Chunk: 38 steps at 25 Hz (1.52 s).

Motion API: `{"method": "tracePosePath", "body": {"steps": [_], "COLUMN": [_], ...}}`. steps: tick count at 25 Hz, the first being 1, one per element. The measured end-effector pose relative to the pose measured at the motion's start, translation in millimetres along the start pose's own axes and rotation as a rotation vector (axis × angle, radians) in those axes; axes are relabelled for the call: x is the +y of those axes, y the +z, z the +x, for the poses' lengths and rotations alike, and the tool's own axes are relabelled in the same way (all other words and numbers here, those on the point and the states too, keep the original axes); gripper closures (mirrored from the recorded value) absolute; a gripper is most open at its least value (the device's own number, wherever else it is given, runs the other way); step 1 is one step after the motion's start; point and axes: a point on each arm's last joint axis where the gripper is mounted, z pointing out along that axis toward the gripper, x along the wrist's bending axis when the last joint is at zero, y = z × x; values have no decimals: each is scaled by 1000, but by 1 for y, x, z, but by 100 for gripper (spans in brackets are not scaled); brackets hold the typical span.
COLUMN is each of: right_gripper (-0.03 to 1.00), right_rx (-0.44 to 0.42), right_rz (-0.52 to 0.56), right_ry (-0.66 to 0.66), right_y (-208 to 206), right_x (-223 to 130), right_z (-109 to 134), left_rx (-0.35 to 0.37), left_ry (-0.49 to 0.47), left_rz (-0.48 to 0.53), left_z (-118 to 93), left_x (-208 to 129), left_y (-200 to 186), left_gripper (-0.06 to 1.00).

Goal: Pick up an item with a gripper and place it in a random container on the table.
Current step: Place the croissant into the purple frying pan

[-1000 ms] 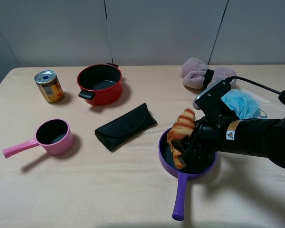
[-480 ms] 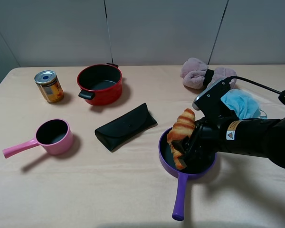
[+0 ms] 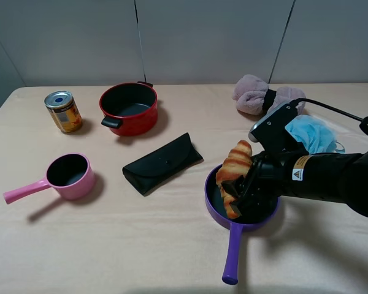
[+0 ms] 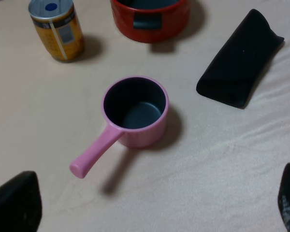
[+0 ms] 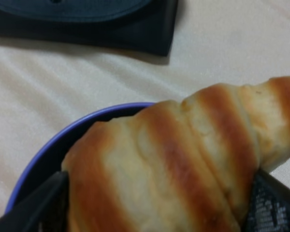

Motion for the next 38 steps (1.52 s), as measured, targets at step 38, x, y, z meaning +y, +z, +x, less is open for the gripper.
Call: {"method": "tracePosePath", "body": {"steps": [38], "right_gripper": [27], "right_rx": [0], "right_rz": [3], "right_ry": [20], "right_y": [-1], "right_x": [0], "right_z": [0], "left_rx": [0], "left_ry": [0], "left_rz": [0], "left_z": [0], "left_x": [0], "left_y": [0], "left_gripper": [-5]}}
